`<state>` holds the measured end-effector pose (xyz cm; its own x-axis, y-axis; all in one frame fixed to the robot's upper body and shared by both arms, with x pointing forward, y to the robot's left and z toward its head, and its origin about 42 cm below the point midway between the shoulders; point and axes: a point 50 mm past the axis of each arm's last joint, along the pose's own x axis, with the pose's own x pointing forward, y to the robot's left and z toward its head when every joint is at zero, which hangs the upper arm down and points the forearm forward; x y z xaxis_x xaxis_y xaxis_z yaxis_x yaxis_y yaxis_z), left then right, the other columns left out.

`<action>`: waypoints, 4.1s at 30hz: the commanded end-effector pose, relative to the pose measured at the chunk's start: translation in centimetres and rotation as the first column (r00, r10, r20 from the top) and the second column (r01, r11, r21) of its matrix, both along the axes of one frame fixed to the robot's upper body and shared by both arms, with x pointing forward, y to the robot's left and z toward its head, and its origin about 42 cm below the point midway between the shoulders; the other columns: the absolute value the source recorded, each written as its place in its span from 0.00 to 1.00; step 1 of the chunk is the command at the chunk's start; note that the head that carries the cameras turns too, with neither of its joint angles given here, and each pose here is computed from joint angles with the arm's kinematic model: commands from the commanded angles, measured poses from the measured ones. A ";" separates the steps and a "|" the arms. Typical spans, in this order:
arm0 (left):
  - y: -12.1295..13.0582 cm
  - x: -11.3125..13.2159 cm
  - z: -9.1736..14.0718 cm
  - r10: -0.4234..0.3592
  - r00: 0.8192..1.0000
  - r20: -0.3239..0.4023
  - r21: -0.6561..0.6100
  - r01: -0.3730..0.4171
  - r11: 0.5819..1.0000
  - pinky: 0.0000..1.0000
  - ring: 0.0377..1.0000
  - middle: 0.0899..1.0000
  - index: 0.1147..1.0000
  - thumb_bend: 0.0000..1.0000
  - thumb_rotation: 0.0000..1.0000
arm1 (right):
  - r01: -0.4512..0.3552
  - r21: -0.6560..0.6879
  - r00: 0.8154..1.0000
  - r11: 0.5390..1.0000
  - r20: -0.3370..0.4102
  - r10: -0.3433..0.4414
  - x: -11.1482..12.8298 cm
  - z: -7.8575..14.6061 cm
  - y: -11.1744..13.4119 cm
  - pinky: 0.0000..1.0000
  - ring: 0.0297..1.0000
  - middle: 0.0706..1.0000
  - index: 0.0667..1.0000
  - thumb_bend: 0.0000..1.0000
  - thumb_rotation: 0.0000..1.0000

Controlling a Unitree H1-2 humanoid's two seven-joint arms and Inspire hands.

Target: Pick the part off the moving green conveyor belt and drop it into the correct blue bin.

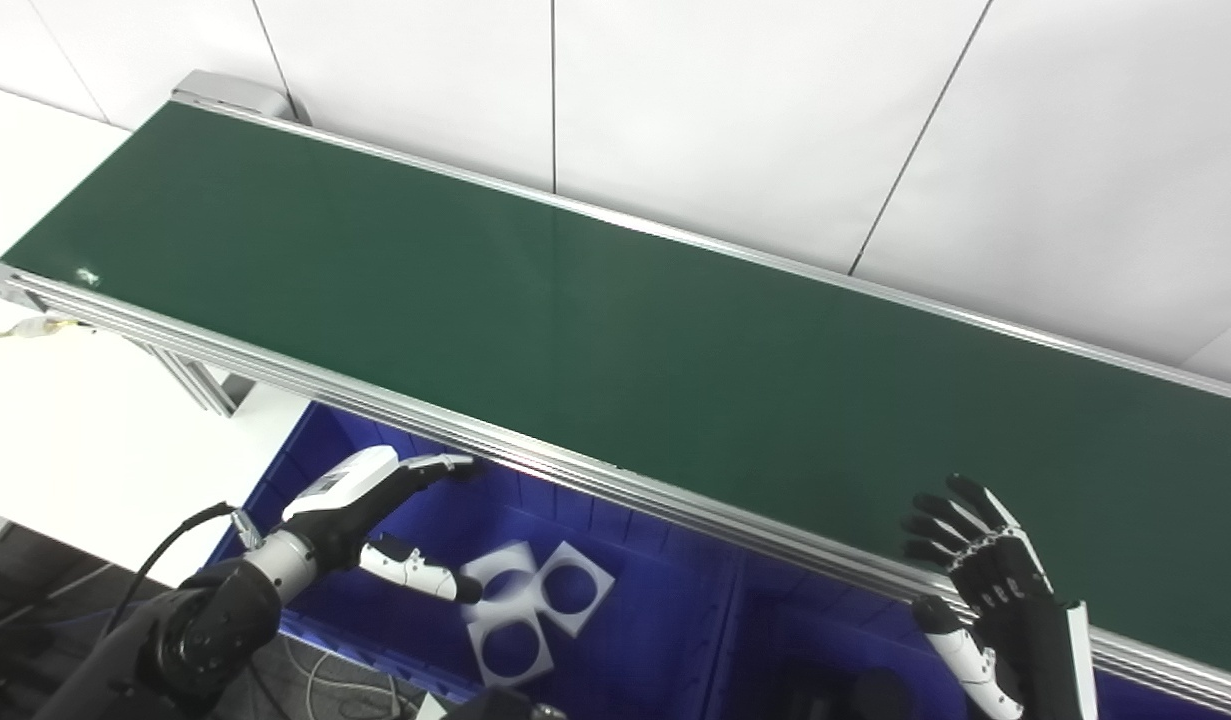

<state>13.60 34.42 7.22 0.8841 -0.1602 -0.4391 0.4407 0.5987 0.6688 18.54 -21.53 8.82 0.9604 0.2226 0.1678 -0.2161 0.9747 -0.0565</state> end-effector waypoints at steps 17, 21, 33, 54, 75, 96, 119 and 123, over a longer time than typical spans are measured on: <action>-2.5 1.0 5.2 0.078 0.926 0.369 -0.344 0.058 0.937 0.81 0.88 0.90 0.93 0.95 0.98 | -0.005 0.001 0.999 1.000 0.036 0.005 0.3 0.8 0.3 0.62 0.69 0.74 0.83 0.71 0.54; -5.1 2.2 7.4 0.059 0.894 0.444 -0.426 0.153 0.892 0.80 0.86 0.87 0.91 0.92 0.97 | -0.009 0.006 0.999 1.000 0.032 0.009 0.3 0.5 0.4 0.62 0.69 0.74 0.82 0.70 0.53; -12.9 5.8 8.1 -0.022 0.883 0.469 -0.608 0.340 0.718 0.81 0.85 0.86 0.91 0.96 0.90 | -0.018 -0.014 0.999 1.000 0.029 0.018 -0.3 -0.8 1.0 0.62 0.69 0.75 0.83 0.72 0.53; -15.2 4.7 -1.7 -0.027 0.957 0.289 -0.758 0.245 0.604 0.77 0.80 0.81 0.84 0.88 0.91 | -0.036 -0.016 0.999 0.999 -0.003 0.036 -0.6 -2.0 6.7 0.65 0.71 0.76 0.83 0.74 0.50; -14.3 5.9 -1.5 0.092 0.940 0.329 -0.766 0.209 0.608 0.76 0.80 0.81 0.83 0.85 0.80 | -0.021 -0.017 1.000 1.000 0.015 0.022 0.7 -1.1 6.9 0.66 0.72 0.77 0.83 0.72 0.54; -14.1 6.4 1.5 0.099 0.935 0.342 -0.765 0.216 0.607 0.73 0.78 0.79 0.80 0.86 0.79 | 0.075 -0.031 0.997 0.997 0.019 -0.074 -1.7 2.1 5.5 0.65 0.72 0.77 0.83 0.58 0.58; -13.4 3.6 1.6 0.141 0.930 0.338 -0.777 0.191 0.600 0.73 0.77 0.79 0.79 0.86 0.77 | 0.074 -0.046 0.997 0.996 -0.010 -0.075 -3.3 2.1 5.4 0.64 0.70 0.76 0.83 0.60 0.62; -13.3 2.9 1.5 0.143 0.937 0.320 -0.785 0.178 0.593 0.73 0.77 0.78 0.79 0.87 0.76 | 0.065 -0.045 0.998 0.997 -0.017 -0.066 -3.7 2.1 5.4 0.64 0.71 0.76 0.83 0.61 0.61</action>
